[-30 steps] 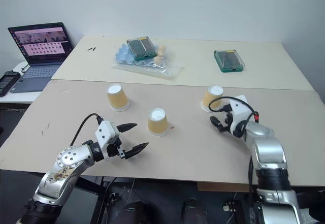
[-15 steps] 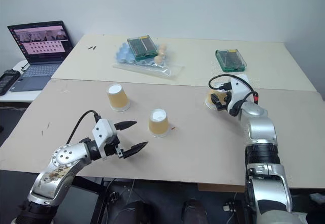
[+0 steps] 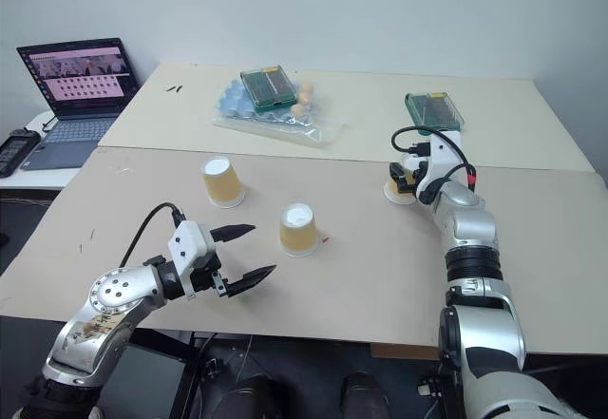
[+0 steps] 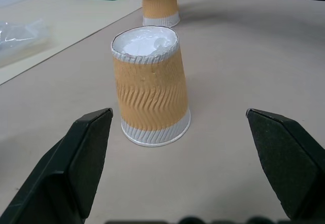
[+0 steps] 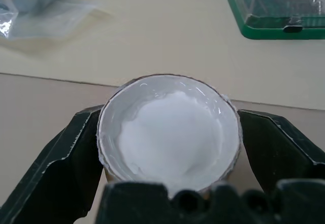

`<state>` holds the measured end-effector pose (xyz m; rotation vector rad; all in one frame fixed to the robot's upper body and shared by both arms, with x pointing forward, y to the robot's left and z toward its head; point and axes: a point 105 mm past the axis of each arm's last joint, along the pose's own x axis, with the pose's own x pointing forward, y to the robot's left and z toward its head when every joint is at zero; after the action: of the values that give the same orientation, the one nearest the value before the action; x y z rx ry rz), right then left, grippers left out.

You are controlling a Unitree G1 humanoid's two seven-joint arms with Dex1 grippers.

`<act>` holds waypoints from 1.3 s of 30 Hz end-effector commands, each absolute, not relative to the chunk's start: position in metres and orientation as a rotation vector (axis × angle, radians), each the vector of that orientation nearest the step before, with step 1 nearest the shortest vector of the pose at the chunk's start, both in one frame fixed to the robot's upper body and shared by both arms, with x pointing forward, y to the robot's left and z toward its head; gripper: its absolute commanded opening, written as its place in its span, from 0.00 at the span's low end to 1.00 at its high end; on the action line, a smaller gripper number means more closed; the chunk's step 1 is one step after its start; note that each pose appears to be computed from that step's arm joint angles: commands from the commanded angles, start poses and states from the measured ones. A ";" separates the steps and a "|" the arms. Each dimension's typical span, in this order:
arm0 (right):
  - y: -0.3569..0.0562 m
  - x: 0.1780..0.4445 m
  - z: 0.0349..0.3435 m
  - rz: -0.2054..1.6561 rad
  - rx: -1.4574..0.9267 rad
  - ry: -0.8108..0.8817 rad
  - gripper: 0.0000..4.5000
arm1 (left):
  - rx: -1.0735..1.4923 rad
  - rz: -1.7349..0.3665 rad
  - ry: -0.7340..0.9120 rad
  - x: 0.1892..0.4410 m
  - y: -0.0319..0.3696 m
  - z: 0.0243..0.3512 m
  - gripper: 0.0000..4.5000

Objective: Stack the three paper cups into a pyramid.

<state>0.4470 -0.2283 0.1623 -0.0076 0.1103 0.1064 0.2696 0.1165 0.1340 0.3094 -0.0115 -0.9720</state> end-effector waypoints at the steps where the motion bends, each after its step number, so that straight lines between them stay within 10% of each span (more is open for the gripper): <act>1: -0.225 0.450 0.190 0.123 -0.023 0.010 0.85 | 0.336 -0.985 -0.061 0.265 0.114 0.147 1.00; 5: -0.212 0.441 0.210 0.219 -0.051 -0.059 0.60 | 0.338 -0.981 -0.056 0.265 0.115 0.147 1.00; 17: -0.149 0.338 0.197 0.993 -0.377 0.070 0.60 | 0.339 -0.975 -0.052 0.266 0.114 0.150 1.00; 39: -0.097 0.344 0.155 1.136 -0.378 0.123 0.60 | 0.344 -0.949 -0.048 0.265 0.117 0.150 1.00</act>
<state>0.3416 -0.0991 0.1494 -0.3636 0.1520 1.1403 0.2685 0.1186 0.1392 0.3229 -0.0059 -0.9466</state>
